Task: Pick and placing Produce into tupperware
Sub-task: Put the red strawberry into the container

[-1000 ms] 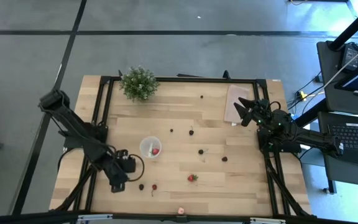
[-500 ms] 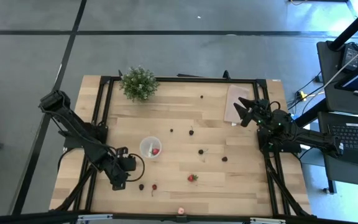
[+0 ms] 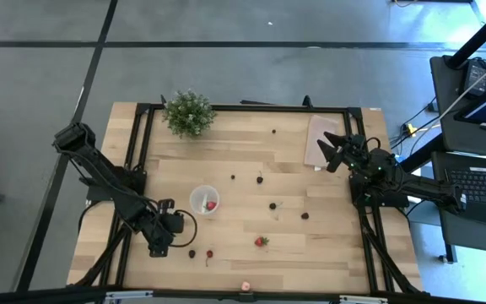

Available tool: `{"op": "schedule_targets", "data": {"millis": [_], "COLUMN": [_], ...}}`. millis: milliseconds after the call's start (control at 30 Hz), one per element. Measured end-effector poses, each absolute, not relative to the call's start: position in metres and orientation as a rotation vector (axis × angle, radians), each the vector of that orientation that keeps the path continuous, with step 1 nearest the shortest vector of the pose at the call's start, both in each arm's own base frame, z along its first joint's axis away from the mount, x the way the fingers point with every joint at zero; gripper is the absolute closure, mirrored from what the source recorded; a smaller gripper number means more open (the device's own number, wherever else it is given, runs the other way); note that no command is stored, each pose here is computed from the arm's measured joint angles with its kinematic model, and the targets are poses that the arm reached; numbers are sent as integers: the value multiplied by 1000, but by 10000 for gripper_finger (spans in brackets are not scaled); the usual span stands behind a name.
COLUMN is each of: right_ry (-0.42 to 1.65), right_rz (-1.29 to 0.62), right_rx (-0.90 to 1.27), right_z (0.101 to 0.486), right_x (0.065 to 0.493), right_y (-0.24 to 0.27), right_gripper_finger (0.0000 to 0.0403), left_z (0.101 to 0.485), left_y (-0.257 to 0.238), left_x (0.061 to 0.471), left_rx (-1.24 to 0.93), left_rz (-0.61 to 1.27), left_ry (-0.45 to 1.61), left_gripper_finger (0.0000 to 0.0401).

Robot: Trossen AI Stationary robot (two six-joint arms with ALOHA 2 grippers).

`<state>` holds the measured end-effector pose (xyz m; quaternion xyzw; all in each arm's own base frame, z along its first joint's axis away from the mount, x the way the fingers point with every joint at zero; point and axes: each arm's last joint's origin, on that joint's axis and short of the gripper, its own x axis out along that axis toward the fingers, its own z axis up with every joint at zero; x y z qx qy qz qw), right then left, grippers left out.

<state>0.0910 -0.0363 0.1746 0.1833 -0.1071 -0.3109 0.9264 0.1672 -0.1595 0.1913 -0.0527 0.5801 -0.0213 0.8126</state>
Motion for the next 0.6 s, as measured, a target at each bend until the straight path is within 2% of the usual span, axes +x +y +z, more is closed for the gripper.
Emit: {"op": "schedule_targets", "data": {"millis": [467,600], "right_ry": [-220,-220], "right_rz": [-637,-637], "right_rx": [376,376], "right_z": [175,175], "right_x": [91,91], "right_y": [-36,-36], "right_gripper_finger": [108,108], "left_z": [193,193], "left_y": [-164,-164], "left_x": [171,171], "left_rx": [-174,-195], "left_rz": [-72,-80], "left_ry": [1205,1217], "left_gripper_finger": [342,327]}}
